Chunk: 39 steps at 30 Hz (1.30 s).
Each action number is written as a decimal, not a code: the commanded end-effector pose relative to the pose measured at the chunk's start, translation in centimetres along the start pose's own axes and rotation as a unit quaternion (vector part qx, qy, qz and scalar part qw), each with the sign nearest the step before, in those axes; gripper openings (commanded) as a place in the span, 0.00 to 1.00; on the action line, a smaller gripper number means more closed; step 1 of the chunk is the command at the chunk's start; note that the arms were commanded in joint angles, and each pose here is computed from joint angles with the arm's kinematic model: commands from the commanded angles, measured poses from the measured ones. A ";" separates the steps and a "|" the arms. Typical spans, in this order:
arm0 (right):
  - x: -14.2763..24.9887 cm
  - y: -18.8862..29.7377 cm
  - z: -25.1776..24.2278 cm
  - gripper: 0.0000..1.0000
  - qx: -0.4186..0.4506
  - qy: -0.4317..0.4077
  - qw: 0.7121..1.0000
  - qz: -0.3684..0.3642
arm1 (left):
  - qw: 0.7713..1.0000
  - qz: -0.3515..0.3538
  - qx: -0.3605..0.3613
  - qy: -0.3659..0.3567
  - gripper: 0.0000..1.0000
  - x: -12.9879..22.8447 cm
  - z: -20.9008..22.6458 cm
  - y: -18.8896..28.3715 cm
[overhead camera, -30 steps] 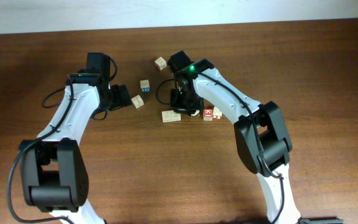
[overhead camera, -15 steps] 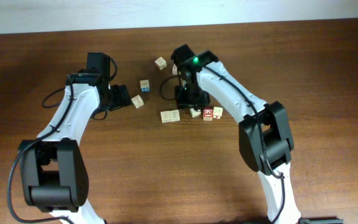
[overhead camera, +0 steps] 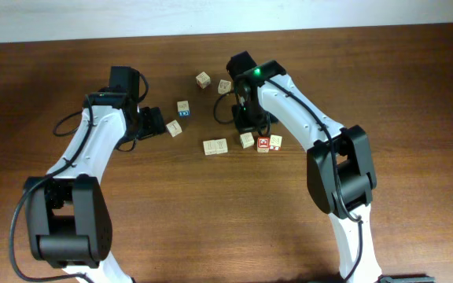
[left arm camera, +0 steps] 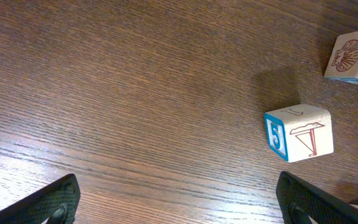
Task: Rotate 5 blocks
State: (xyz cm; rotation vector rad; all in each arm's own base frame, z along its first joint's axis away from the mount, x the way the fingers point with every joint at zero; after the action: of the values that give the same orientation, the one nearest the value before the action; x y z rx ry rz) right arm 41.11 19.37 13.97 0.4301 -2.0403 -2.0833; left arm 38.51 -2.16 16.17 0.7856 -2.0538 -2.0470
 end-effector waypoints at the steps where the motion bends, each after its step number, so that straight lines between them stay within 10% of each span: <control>1: 0.4 -1.1 -0.5 0.05 0.042 0.022 0.999 0.013 | 1.000 -0.005 0.005 0.008 0.99 -0.4 -0.2 0.2; 39: 1.3 -3.2 3.9 0.04 -0.053 0.003 0.998 0.015 | 1.000 -0.005 0.005 0.008 0.99 -0.4 -0.2 0.2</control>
State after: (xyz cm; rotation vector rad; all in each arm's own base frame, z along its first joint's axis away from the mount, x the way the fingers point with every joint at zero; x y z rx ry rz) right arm 38.91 22.67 11.11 0.4318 -1.9042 -2.1377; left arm 38.51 -2.16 16.17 0.7859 -2.0536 -2.0467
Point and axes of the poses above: each gripper's point midway between its finger pads, its own y axis back along the fingers, its own z axis along the line the jaws close on, x = y × z, the point moved 10 cm from there along y, back along the fingers, and after that the axes turned 10 degrees about y, right-handed, at the moved point
